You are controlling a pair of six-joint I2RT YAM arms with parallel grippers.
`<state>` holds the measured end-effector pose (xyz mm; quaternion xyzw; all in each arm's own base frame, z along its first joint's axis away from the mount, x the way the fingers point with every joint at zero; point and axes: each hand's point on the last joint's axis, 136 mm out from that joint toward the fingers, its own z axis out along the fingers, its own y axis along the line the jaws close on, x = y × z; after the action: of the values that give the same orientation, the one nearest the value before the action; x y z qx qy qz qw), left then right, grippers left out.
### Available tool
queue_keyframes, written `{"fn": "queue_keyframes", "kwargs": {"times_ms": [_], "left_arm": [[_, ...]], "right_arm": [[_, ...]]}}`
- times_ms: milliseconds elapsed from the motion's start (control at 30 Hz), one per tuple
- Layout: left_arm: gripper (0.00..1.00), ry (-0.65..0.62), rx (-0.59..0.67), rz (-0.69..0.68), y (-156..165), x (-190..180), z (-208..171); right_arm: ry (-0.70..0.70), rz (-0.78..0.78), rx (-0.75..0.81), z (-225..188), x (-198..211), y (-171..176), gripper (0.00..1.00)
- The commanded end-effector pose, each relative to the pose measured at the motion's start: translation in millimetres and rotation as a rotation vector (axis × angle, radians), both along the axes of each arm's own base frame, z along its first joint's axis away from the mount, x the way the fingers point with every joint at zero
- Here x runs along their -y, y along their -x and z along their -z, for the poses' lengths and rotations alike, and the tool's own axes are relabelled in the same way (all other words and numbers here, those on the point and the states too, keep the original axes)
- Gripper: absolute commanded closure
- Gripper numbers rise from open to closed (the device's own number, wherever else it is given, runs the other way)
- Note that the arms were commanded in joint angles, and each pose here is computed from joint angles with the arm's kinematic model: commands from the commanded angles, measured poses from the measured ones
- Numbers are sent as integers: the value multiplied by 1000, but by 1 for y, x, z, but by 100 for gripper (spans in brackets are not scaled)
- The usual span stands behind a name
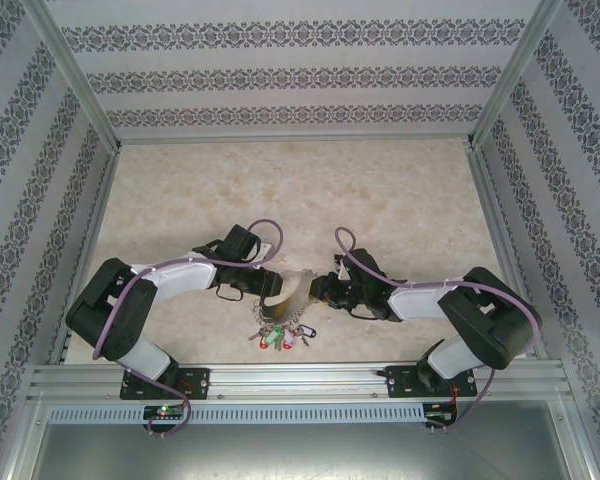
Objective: Put the keys on the keyring
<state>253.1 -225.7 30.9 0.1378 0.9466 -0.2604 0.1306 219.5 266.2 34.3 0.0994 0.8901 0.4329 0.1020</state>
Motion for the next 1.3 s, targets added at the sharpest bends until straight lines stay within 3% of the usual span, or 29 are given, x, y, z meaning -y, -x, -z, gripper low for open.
{"fn": "queue_keyframes", "kwargs": {"times_ms": [0, 200, 400, 567, 733, 833, 933, 1033, 1100, 1267], "left_arm": [[41, 40, 65, -10, -5, 8, -15], [37, 53, 128, -58, -13, 4, -28], [37, 40, 96, -61, -13, 4, -17], [37, 23, 77, -63, -11, 2, -9], [40, 18, 51, -56, -9, 3, 1], [42, 21, 41, -60, -8, 3, 6], [42, 22, 35, -64, -6, 2, 8], [42, 24, 38, -63, -5, 2, 7], [42, 24, 42, -62, -5, 2, 6], [43, 27, 50, -63, -6, 2, 3]], "right_arm": [[-66, -29, 120, -32, -10, -18, 97], [-84, -52, 164, -45, -7, -23, 100], [-68, -52, 121, -33, -5, -23, 97], [-70, -58, 91, -24, -10, -23, 77], [-64, -69, 83, -15, -14, -24, 68], [-49, -46, 62, -7, -12, -25, 46], [-32, -36, 45, 2, -11, -26, 47], [-37, -46, 40, 6, -15, -26, 61], [-29, -44, 36, 8, -16, -27, 62], [-24, -52, 43, 10, -20, -27, 76]]}}
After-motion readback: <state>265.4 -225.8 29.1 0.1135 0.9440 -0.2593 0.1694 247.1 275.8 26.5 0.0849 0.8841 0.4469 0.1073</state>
